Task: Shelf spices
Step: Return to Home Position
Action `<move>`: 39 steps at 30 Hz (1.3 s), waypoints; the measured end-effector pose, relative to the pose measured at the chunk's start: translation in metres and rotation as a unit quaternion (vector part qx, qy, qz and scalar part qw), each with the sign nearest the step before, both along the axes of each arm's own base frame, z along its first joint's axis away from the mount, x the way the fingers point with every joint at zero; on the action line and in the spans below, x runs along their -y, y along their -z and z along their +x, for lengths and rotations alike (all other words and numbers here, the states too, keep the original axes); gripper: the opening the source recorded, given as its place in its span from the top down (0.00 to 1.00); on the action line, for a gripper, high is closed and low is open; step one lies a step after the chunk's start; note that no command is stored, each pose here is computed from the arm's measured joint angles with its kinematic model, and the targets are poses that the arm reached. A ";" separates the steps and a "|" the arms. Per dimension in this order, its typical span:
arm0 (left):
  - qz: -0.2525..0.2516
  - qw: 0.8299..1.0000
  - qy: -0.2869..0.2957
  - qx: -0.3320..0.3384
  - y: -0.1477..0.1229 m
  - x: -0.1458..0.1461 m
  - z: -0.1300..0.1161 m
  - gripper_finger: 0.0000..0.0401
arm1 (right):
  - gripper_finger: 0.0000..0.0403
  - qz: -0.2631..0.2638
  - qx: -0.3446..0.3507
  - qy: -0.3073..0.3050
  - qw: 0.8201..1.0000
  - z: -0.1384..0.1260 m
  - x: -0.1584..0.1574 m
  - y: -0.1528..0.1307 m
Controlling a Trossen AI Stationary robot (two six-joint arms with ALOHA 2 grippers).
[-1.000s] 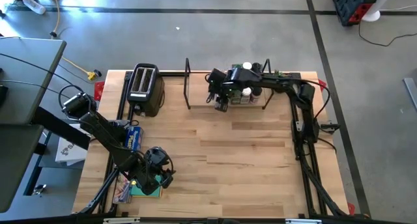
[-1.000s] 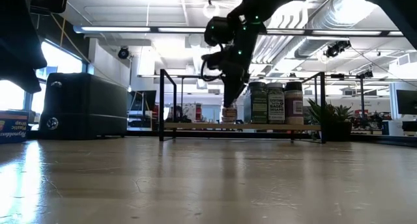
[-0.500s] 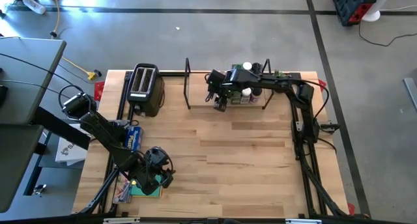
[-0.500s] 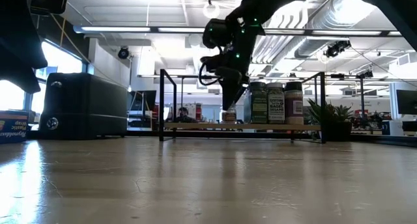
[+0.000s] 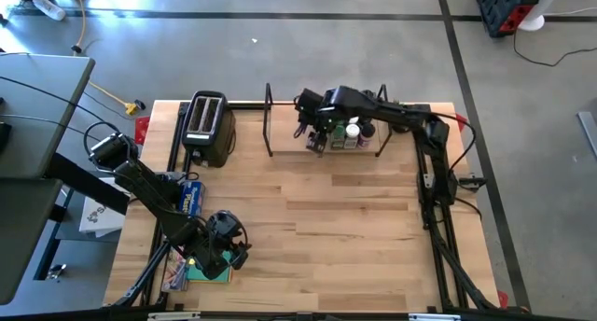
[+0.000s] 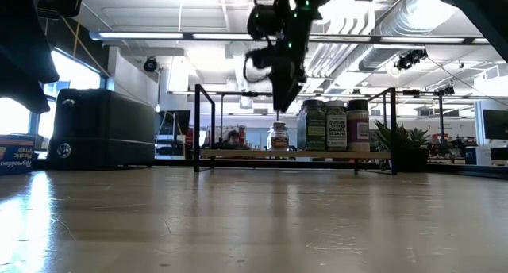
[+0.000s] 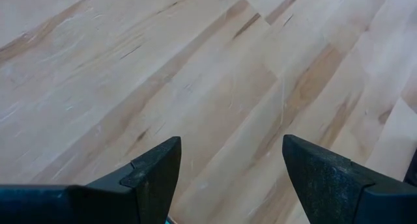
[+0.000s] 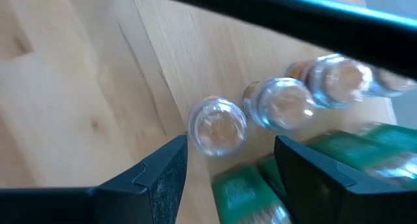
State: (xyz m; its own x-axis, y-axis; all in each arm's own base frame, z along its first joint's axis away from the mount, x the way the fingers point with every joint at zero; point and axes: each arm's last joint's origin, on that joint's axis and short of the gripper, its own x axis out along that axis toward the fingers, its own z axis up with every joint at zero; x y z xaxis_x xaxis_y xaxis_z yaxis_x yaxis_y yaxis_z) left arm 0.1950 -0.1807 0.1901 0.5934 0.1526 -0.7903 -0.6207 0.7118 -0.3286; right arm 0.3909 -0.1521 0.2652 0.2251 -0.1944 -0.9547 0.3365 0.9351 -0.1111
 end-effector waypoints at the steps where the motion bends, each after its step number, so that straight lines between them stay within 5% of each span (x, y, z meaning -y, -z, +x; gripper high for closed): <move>1: -0.001 1.000 0.000 -0.001 0.000 0.000 0.000 0.34 | 0.45 0.000 0.000 0.000 1.000 -0.001 -0.001 -0.008; 7: -0.023 0.999 -0.034 0.009 -0.002 -0.002 0.001 0.34 | 0.44 0.003 0.066 -0.023 0.998 -0.011 -0.024 -0.077; 15: 0.057 0.991 -0.042 0.118 -0.051 -0.045 0.006 0.37 | 0.44 0.015 0.170 -0.066 0.983 -0.076 -0.089 -0.144; 21: 0.056 0.972 0.041 0.224 -0.078 -0.108 0.003 0.47 | 0.44 0.038 0.273 0.032 0.961 -0.135 -0.123 -0.154; 26: 0.073 0.966 0.050 0.244 -0.075 -0.150 -0.038 0.55 | 0.44 0.067 0.372 0.095 0.921 -0.179 -0.146 -0.150; 33: 0.101 0.939 0.057 0.324 -0.057 -0.167 -0.097 0.63 | 0.44 0.112 0.446 0.156 0.874 -0.226 -0.163 -0.141; 39: 0.096 0.930 0.052 0.352 -0.032 -0.172 -0.116 0.64 | 0.44 0.093 0.469 0.173 0.861 -0.241 -0.166 -0.135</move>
State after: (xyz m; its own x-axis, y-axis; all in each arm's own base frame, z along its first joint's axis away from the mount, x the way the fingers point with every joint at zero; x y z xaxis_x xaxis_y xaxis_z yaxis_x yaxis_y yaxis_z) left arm 0.0792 -0.0086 0.2223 0.9727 0.1631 -0.1652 -0.2243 0.8438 -0.4875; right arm 0.1502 0.0139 0.4006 0.8737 -0.2677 -0.4062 0.4583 0.7327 0.5031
